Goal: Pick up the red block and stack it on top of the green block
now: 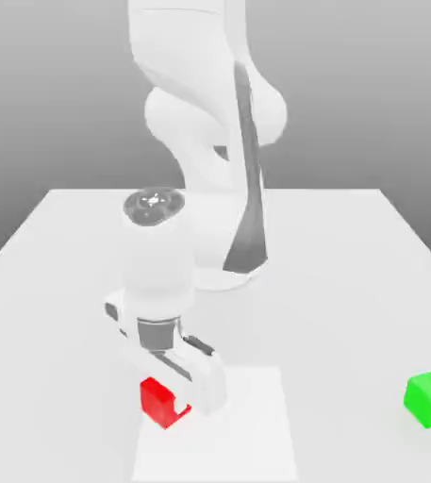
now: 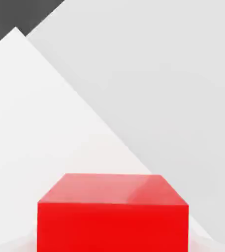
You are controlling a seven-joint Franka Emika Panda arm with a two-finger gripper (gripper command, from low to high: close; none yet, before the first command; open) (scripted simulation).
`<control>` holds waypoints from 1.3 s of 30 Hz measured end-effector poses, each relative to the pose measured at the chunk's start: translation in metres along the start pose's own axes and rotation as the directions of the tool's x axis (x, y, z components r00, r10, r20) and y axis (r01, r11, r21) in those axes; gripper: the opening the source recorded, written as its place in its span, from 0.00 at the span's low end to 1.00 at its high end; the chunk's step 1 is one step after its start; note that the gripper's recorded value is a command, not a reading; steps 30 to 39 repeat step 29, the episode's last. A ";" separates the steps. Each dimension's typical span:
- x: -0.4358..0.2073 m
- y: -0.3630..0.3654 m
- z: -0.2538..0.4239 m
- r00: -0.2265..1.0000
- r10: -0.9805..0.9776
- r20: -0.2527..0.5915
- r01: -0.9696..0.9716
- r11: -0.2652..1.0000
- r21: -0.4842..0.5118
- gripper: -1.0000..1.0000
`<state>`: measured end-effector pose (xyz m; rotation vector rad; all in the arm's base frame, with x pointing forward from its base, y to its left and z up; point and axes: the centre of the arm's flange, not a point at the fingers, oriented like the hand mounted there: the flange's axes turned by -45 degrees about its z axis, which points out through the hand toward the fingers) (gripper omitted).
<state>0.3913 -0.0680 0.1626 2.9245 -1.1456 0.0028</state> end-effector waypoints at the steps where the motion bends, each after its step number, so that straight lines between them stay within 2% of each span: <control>1: 0.000 0.000 -0.009 1.000 0.000 0.000 0.000 1.000 0.000 0.00; 4: -0.001 0.000 -0.039 1.000 -0.003 0.001 0.003 1.000 0.000 0.00; 7: -0.026 -0.052 -0.050 0.974 -0.228 0.001 0.228 0.974 -0.005 0.00; 10: -0.059 -0.107 -0.056 0.882 -0.472 0.003 0.472 0.882 -0.009 0.00; 16: -0.149 -0.202 -0.068 0.533 -0.846 0.006 0.846 0.533 -0.008 0.00; 21: -0.244 -0.259 -0.080 0.147 -0.989 0.002 0.989 0.147 0.001 0.00; 25: -0.261 -0.267 -0.039 0.081 -0.997 -0.001 0.997 0.081 0.002 0.00; 26: -0.262 -0.267 -0.027 0.078 -0.997 0.000 0.997 0.078 0.002 1.00; 39: -0.262 -0.267 -0.027 0.078 -0.997 -0.001 0.997 0.078 0.002 1.00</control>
